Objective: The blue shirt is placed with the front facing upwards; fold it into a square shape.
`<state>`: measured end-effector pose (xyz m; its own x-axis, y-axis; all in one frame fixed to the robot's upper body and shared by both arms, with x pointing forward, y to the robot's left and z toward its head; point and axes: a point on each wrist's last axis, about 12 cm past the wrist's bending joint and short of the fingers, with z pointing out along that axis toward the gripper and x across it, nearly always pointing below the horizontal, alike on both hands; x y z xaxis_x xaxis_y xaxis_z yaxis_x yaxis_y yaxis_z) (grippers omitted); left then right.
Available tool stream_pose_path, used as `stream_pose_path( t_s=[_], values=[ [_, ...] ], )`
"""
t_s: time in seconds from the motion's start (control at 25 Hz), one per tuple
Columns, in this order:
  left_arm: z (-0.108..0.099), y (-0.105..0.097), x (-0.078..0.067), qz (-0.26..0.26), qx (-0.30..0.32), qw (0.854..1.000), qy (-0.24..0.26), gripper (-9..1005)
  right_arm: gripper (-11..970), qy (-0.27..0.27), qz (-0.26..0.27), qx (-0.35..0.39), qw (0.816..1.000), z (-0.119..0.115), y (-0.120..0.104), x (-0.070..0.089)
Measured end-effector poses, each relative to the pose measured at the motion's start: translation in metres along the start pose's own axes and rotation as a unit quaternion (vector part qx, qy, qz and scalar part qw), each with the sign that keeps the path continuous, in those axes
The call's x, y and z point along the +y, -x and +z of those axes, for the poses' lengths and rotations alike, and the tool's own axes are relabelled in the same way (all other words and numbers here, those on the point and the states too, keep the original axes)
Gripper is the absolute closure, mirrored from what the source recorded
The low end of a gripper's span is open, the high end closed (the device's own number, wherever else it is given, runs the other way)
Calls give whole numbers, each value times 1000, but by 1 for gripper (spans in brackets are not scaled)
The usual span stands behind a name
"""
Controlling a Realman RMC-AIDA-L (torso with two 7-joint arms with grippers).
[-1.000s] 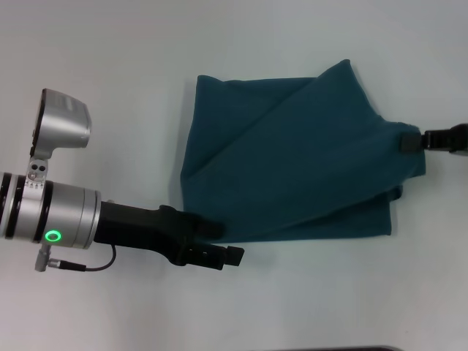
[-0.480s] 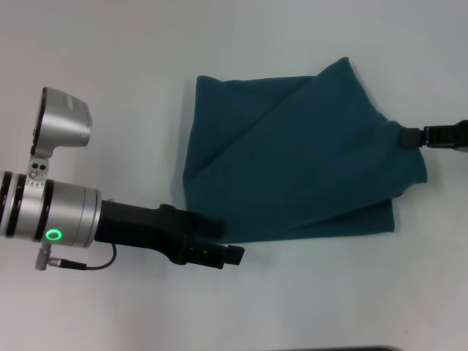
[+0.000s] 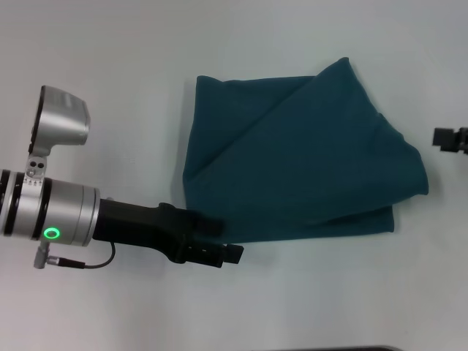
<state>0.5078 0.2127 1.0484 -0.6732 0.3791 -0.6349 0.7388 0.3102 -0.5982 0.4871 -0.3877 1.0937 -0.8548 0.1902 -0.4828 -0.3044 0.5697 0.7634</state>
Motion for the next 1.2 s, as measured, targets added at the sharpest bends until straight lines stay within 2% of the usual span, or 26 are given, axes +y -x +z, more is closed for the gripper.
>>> stream_pose_path(
  t_s=[0.2, 0.52, 0.72, 0.88, 1.2],
  values=[
    [-3, 7, -2, 10, -7, 1000, -7, 233, 293, 23, -20, -13, 999, -2, 7, 8],
    [3, 34, -6, 42, -13, 999, -20, 232, 296, 62, -72, -14, 995, 34, 26, 21],
    [9, 47, -7, 51, -31, 998, -25, 231, 298, 62, -75, -13, 995, 41, 31, 22],
    [15, 47, -5, 44, -43, 998, -21, 231, 300, 61, -76, -17, 995, 41, 33, 22],
    [32, 32, 2, 27, -52, 998, -6, 230, 303, 60, -79, -13, 995, 42, 34, 22]
  ],
)
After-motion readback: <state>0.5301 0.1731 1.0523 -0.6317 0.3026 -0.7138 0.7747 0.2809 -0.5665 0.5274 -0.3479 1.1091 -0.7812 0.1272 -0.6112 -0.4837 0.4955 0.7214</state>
